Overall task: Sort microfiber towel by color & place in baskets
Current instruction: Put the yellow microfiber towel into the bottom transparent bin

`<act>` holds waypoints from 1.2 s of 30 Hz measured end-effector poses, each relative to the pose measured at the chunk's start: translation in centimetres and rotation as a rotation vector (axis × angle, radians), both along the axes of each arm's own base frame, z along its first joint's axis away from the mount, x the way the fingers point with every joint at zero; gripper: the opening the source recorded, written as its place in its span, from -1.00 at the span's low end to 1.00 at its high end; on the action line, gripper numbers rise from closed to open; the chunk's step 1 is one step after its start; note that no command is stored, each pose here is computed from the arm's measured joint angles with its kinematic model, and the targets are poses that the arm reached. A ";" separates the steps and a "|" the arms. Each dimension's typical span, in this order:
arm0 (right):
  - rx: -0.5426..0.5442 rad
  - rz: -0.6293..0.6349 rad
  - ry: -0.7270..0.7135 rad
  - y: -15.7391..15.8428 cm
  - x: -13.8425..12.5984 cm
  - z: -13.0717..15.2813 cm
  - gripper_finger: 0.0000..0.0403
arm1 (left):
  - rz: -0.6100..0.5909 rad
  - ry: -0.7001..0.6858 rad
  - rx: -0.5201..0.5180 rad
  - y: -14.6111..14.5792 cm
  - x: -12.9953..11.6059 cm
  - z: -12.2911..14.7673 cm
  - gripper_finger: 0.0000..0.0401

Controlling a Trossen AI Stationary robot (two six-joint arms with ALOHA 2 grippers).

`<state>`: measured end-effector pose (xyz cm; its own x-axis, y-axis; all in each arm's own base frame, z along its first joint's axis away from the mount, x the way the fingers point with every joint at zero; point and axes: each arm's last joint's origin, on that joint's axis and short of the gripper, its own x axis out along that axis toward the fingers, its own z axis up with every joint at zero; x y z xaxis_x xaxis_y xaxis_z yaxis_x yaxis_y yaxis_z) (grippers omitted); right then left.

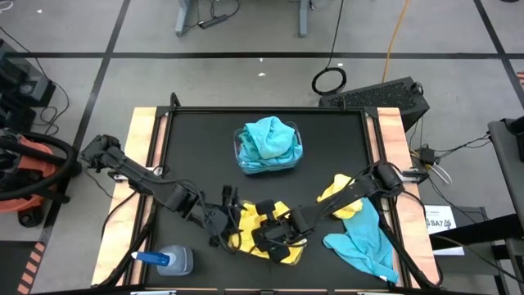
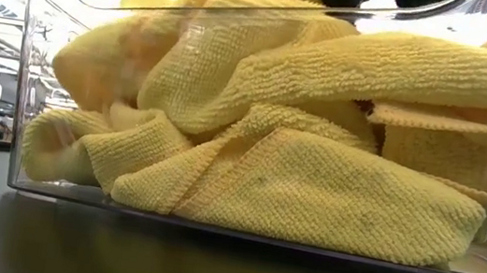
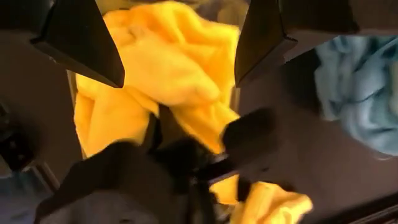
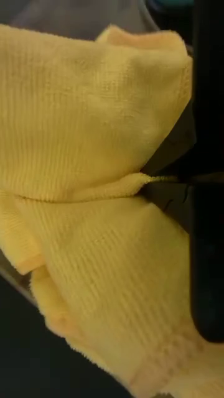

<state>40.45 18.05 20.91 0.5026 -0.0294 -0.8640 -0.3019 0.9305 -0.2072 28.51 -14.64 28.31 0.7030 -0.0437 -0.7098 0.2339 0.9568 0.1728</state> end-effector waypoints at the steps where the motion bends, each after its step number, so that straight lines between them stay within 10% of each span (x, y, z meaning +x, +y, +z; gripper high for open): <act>1: 0.009 -0.002 0.010 -0.1 0.1 -0.2 -1.00 | -0.002 0.011 0.004 -0.2 0.3 -0.5 0.55; 8: 0.060 -0.017 0.040 0.1 -0.1 -0.4 -0.88 | 0.005 0.063 0.022 -0.8 2.6 -3.9 0.55; 22: 0.083 -0.064 -0.055 1.6 -4.4 6.2 0.03 | 0.002 -0.015 -0.051 0.0 6.2 -6.1 0.55; 36: -0.063 -0.348 0.074 1.8 -13.7 10.5 0.02 | 0.010 0.117 -0.063 0.0 8.1 -11.6 0.55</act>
<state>26.74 19.82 31.45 0.3892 -0.2425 -0.8886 0.0147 0.9662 -0.2572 36.62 -14.66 16.72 0.6165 -0.0847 -0.7828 0.2395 0.9673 0.0840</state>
